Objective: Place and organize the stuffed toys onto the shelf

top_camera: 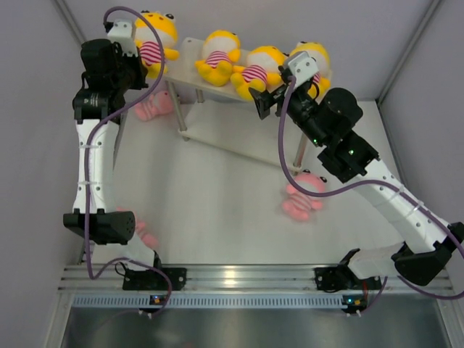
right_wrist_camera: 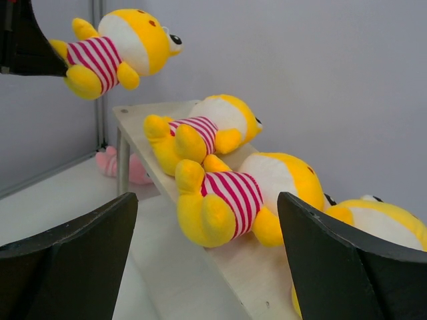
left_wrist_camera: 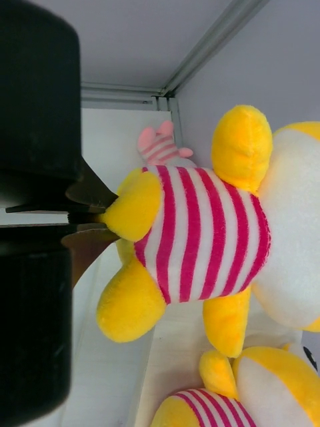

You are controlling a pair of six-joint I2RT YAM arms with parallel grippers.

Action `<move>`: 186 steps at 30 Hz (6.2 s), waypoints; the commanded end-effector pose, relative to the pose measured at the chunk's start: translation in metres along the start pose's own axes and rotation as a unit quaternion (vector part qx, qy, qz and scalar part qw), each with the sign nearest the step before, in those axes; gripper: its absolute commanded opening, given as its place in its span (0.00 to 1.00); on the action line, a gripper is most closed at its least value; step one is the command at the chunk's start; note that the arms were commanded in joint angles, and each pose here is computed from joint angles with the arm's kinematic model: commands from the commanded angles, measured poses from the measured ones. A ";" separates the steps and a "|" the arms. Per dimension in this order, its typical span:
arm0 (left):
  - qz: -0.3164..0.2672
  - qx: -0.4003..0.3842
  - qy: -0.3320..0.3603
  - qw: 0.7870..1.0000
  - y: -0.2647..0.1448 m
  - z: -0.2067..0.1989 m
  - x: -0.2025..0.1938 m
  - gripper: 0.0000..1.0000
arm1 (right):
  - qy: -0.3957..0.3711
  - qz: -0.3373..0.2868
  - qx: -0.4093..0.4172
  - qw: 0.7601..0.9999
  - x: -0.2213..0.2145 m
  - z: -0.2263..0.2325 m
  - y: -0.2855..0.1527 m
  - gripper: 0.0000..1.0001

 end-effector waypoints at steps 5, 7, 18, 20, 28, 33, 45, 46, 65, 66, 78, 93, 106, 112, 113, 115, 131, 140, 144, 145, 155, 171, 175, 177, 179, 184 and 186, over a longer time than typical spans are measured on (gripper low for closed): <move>-0.043 -0.007 0.007 0.999 0.029 -0.014 0.027 0.00 | -0.006 -0.013 -0.011 1.000 0.008 -0.004 -0.010 0.86; -0.038 -0.010 0.010 0.999 0.039 -0.017 0.024 0.00 | -0.006 -0.015 -0.013 1.000 0.010 -0.005 -0.012 0.86; -0.008 -0.055 0.017 0.998 0.080 -0.035 0.002 0.00 | -0.003 -0.014 -0.018 1.000 0.010 -0.006 -0.015 0.86; -0.005 -0.070 0.017 0.997 0.083 -0.042 0.000 0.00 | -0.005 -0.010 -0.021 1.000 0.008 -0.007 -0.014 0.86; -0.002 -0.126 0.025 0.992 0.086 -0.072 -0.003 0.00 | -0.031 0.053 -0.028 0.998 -0.013 -0.008 0.007 0.87; -0.002 -0.136 0.026 0.990 0.089 -0.077 -0.004 0.00 | -0.056 0.095 -0.060 0.992 -0.038 -0.012 0.026 0.86; 0.002 -0.132 0.030 0.991 0.097 -0.075 -0.008 0.13 | -0.076 0.139 -0.117 0.980 -0.070 -0.038 0.043 0.84; 0.002 -0.132 0.030 0.991 0.097 -0.075 -0.008 0.16 | -0.073 0.137 -0.118 0.981 -0.068 -0.040 0.044 0.84; -0.008 -0.113 0.053 0.992 0.075 -0.069 0.000 0.61 | -0.060 0.119 -0.117 0.984 -0.053 -0.051 0.043 0.84; -0.009 -0.114 0.053 0.992 0.072 -0.069 0.001 0.61 | -0.060 0.120 -0.114 0.984 -0.053 -0.051 0.042 0.84; -0.002 -0.147 0.074 0.986 0.001 -0.073 -0.010 0.77 | 0.000 0.074 -0.048 0.996 0.021 -0.022 -0.030 0.85; 0.116 -0.101 0.135 0.979 -0.097 -0.043 -0.116 0.84 | 0.143 0.342 -0.092 0.924 -0.145 0.030 -0.178 0.83; 0.357 0.005 0.185 0.916 -0.109 0.010 -0.288 0.88 | 0.258 0.439 -0.179 0.842 -0.294 0.064 -0.232 0.75; 0.364 0.016 0.174 0.915 -0.109 0.019 -0.303 0.89 | 0.321 0.425 -0.169 0.830 -0.302 0.077 -0.236 0.65; 0.366 0.012 0.170 0.915 -0.109 0.019 -0.305 0.89 | 0.325 0.430 -0.164 0.826 -0.306 0.081 -0.239 0.65; 0.368 0.013 0.164 0.915 -0.109 0.021 -0.307 0.89 | 0.338 0.432 -0.154 0.822 -0.306 0.085 -0.239 0.64; 0.358 0.002 0.147 0.922 -0.111 0.021 -0.302 0.89 | 0.307 0.497 -0.201 0.787 -0.341 0.088 -0.257 0.37; 0.352 0.004 0.148 0.924 -0.112 0.021 -0.300 0.89 | 0.277 0.488 -0.160 0.812 -0.312 0.084 -0.246 0.00; 0.351 0.008 0.149 0.924 -0.112 0.022 -0.299 0.89 | 0.236 0.495 0.001 0.836 -0.275 0.130 -0.232 0.00; 0.351 0.010 0.149 0.925 -0.112 0.022 -0.298 0.89 | 0.237 0.487 0.035 0.840 -0.260 0.139 -0.224 0.00; 0.349 0.044 0.146 0.924 -0.114 0.033 -0.294 0.89 | 0.156 0.380 0.120 0.904 -0.204 0.219 -0.115 0.00; 0.352 0.057 0.124 0.926 -0.113 0.045 -0.293 0.89 | 0.172 0.275 -0.087 0.942 -0.246 0.181 0.120 0.00; 0.357 0.054 0.125 0.924 -0.112 0.045 -0.294 0.89 | 0.169 0.273 -0.119 0.940 -0.271 0.173 0.148 0.00; 0.356 0.054 0.125 0.925 -0.112 0.045 -0.294 0.89 | 0.171 0.275 -0.128 0.938 -0.286 0.169 0.157 0.00; 0.356 0.054 0.125 0.925 -0.112 0.045 -0.294 0.89 | 0.171 0.283 -0.128 0.935 -0.304 0.165 0.162 0.00; 0.359 0.052 0.124 0.924 -0.111 0.044 -0.295 0.89 | 0.189 0.281 -0.086 0.937 -0.327 0.163 0.172 0.00; 0.360 0.052 0.125 0.923 -0.110 0.045 -0.295 0.89 | 0.184 0.290 -0.086 0.935 -0.336 0.158 0.173 0.00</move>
Point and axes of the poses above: each gripper's point midway between its finger pads, its own y axis out along the fingers, its own z axis along the line the jaws close on, x = y × z, the point moved 5 cm from there along -y, back along the fingers, and after that the axes turned 5 degrees about -y, right-handed, at the moved point
